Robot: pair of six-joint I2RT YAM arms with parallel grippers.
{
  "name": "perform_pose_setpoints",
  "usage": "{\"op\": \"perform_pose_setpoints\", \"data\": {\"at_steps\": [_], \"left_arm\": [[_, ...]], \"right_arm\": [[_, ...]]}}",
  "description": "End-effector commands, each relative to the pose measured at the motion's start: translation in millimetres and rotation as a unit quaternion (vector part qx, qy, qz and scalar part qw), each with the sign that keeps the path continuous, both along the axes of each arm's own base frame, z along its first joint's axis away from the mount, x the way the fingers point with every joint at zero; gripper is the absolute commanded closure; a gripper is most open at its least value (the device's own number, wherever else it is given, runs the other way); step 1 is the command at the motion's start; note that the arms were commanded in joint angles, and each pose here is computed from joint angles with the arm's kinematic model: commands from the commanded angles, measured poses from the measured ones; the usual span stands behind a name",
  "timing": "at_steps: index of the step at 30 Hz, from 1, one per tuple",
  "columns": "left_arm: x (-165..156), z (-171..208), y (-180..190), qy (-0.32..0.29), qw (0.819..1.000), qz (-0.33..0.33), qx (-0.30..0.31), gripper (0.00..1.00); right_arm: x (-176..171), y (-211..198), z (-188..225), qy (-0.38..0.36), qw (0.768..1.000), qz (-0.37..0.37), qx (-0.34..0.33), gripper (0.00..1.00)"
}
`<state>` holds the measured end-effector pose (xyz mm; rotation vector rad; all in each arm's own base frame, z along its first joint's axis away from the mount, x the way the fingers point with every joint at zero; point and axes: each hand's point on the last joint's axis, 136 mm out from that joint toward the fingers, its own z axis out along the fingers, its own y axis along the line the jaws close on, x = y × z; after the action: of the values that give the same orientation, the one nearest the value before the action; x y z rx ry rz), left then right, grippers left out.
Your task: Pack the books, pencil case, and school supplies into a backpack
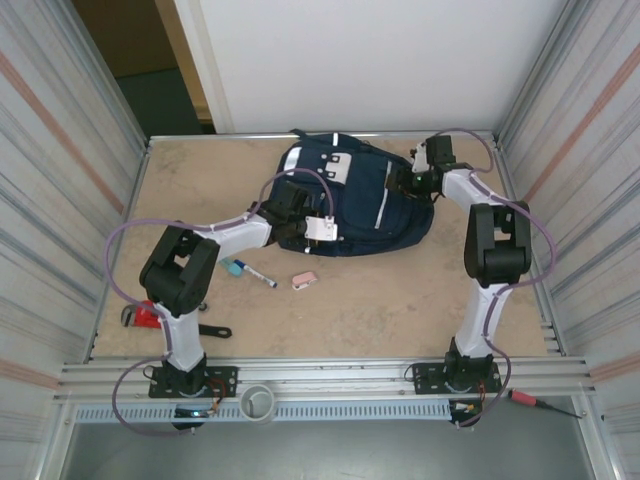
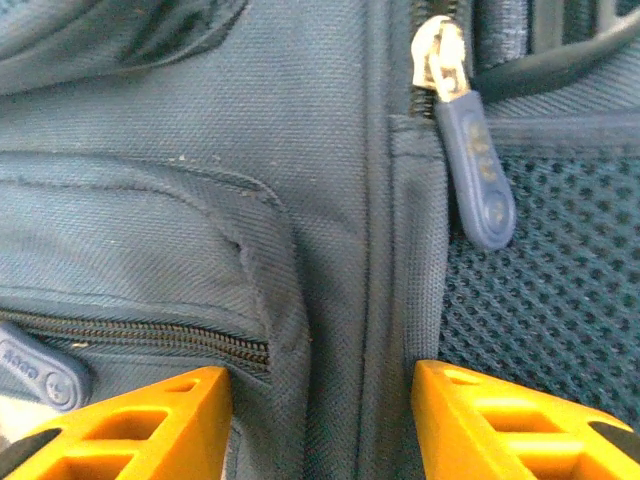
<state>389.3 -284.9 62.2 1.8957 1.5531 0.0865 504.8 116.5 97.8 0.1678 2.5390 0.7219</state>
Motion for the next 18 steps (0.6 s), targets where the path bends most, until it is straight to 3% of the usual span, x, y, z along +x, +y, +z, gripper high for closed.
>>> {"op": "perform_pose_setpoints", "data": {"at_steps": [1,5,10,18], "left_arm": [[-20,-17,16,0.044,0.999,0.018,0.019,0.46],[-16,-19,17,0.039,0.999,0.025,0.019,0.48],[-13,-22,17,0.050,0.998,0.046,0.010,0.63],[-18,7,3,0.115,0.987,0.077,-0.079,0.96]], "right_arm": [[11,33,4,0.004,0.999,0.035,0.027,0.55],[23,39,20,-0.012,0.999,0.037,0.019,0.54],[18,14,52,-0.042,0.999,0.016,-0.021,0.47],[-48,2,87,-0.088,0.994,0.000,-0.065,0.40]]}}
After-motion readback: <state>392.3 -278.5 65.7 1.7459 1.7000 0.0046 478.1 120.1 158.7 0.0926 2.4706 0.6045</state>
